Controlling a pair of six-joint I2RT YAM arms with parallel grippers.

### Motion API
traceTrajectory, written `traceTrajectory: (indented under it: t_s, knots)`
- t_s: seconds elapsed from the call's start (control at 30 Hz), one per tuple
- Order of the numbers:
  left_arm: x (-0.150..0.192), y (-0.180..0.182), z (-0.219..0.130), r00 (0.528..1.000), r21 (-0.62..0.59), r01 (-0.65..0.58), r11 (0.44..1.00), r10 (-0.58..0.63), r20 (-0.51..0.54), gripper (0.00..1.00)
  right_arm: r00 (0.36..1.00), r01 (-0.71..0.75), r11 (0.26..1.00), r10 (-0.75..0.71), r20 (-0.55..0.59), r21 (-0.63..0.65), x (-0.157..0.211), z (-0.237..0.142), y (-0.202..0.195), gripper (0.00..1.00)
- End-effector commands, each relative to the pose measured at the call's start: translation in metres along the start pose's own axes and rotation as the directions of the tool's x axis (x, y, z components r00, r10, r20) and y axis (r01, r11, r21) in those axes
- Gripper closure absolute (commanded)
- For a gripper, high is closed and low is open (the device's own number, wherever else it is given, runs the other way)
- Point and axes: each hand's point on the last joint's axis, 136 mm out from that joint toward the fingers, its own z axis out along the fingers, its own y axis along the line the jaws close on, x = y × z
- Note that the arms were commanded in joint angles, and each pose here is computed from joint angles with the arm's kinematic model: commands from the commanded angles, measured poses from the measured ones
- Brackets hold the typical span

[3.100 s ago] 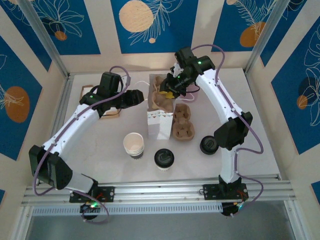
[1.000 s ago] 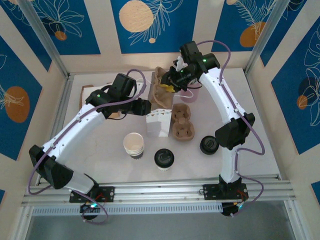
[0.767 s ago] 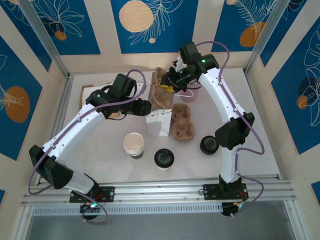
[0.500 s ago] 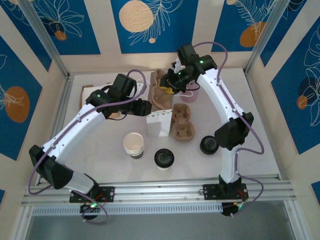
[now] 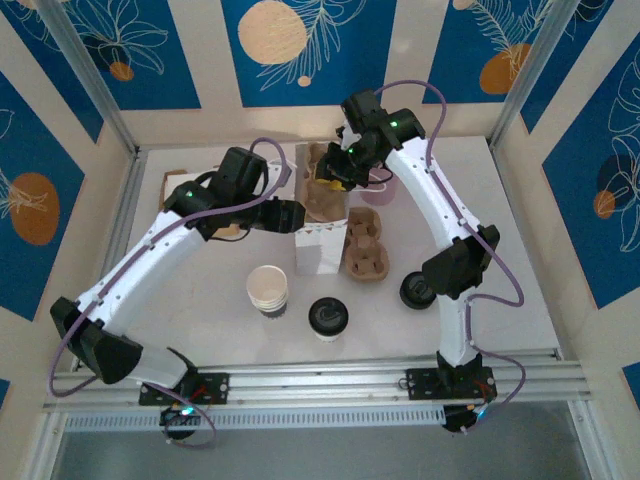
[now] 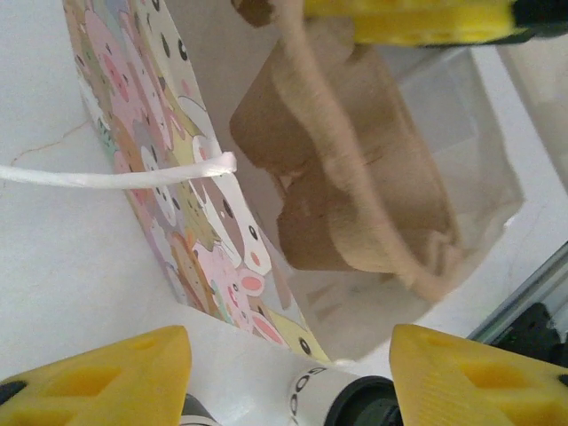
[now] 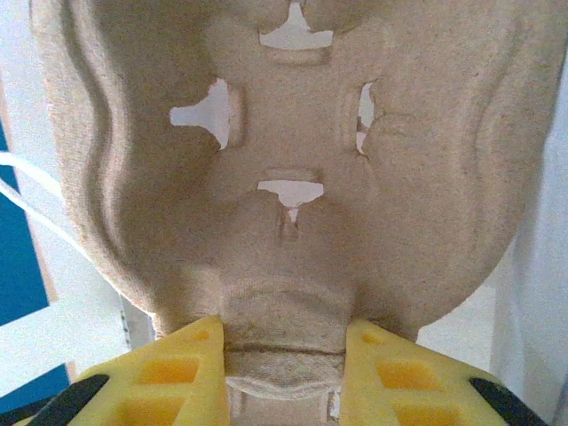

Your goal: Pack the takeout coffee

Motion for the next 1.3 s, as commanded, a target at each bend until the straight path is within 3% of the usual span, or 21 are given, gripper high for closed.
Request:
traceTrajectory:
  t_s: [0.0, 0.37, 0.77, 0.97, 1.27]
  knots:
    - [-0.015, -0.012, -0.032, 0.997, 0.057, -0.001, 0.998, -0.004, 0.079, 0.37, 0.999, 0.022, 0.997, -0.02, -0.026, 0.071, 0.008, 0.004, -0.009, 0.7]
    - [-0.03, 0.008, -0.054, 0.985, 0.089, 0.081, 0.993, -0.094, 0.148, 0.36, 0.997, 0.074, 0.985, -0.069, -0.037, 0.154, 0.013, 0.01, -0.014, 0.7]
    - [-0.058, 0.06, -0.03, 0.958, 0.154, 0.217, 0.964, -0.241, 0.157, 0.33, 0.991, 0.132, 0.951, -0.124, -0.046, 0.279, 0.014, 0.024, -0.025, 0.7]
    - [-0.067, 0.07, -0.009, 0.955, 0.191, 0.234, 0.953, -0.262, 0.137, 0.32, 0.983, 0.181, 0.906, -0.173, -0.054, 0.382, 0.018, 0.027, -0.035, 0.7]
    - [-0.067, 0.07, 0.011, 0.953, 0.251, 0.248, 0.936, -0.282, 0.11, 0.35, 0.975, 0.22, 0.871, -0.207, -0.077, 0.439, 0.022, 0.037, -0.04, 0.7]
